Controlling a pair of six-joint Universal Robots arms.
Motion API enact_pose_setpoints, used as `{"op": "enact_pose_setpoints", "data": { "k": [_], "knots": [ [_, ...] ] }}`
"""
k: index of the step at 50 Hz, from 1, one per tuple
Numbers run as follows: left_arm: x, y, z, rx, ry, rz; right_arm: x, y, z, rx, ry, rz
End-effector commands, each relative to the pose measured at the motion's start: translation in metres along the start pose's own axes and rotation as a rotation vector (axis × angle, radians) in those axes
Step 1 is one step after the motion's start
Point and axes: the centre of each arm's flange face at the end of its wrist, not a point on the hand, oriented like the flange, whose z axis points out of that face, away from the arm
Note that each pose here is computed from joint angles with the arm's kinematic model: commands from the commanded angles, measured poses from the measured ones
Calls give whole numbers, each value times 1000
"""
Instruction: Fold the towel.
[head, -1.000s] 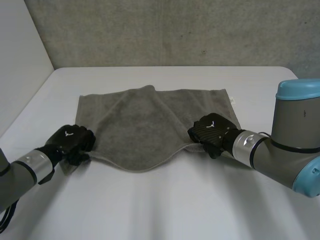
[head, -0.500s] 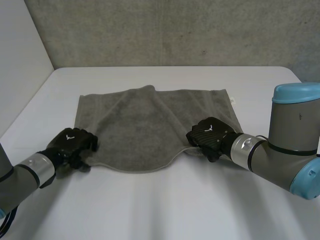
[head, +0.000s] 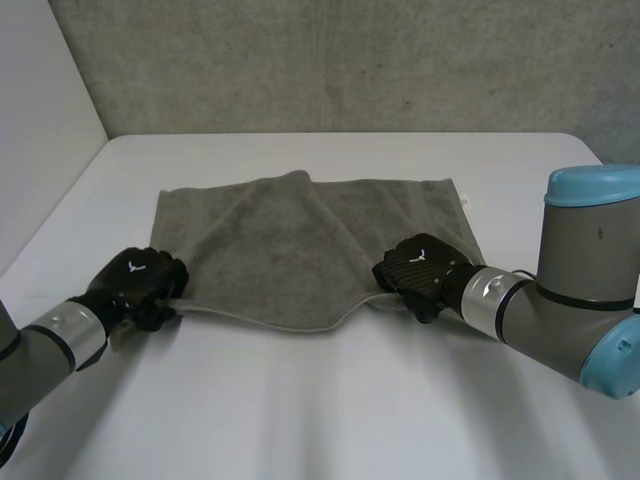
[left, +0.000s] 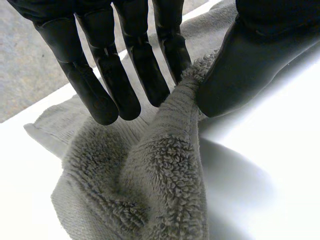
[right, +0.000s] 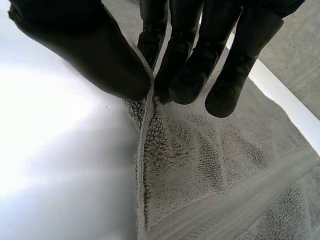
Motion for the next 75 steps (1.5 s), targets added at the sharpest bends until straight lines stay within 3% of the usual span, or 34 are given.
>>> {"op": "enact_pose_setpoints", "data": {
  "k": [1, 14, 22, 36, 45, 53, 75],
  "knots": [
    [3, -2, -5, 11, 7, -4, 5, 0, -1, -3, 24, 8],
    [-11, 0, -2, 12, -30, -18, 1, 24, 12, -58, 2, 78],
    [-19, -4, -2, 25, -48, -103, 4, 35, 13, -90, 26, 96],
    [-43, -35, -11, 126, -97, -251, 61, 37, -32, -72, 202, 210],
    [-46, -44, -17, 166, -76, -312, 69, 72, -46, -121, 183, 276],
    [-46, -41, -15, 155, -74, -322, 73, 82, -40, -105, 203, 191],
    [-49, -44, -9, 162, -70, -335, 64, 96, -27, -106, 174, 253]
  ]
}}
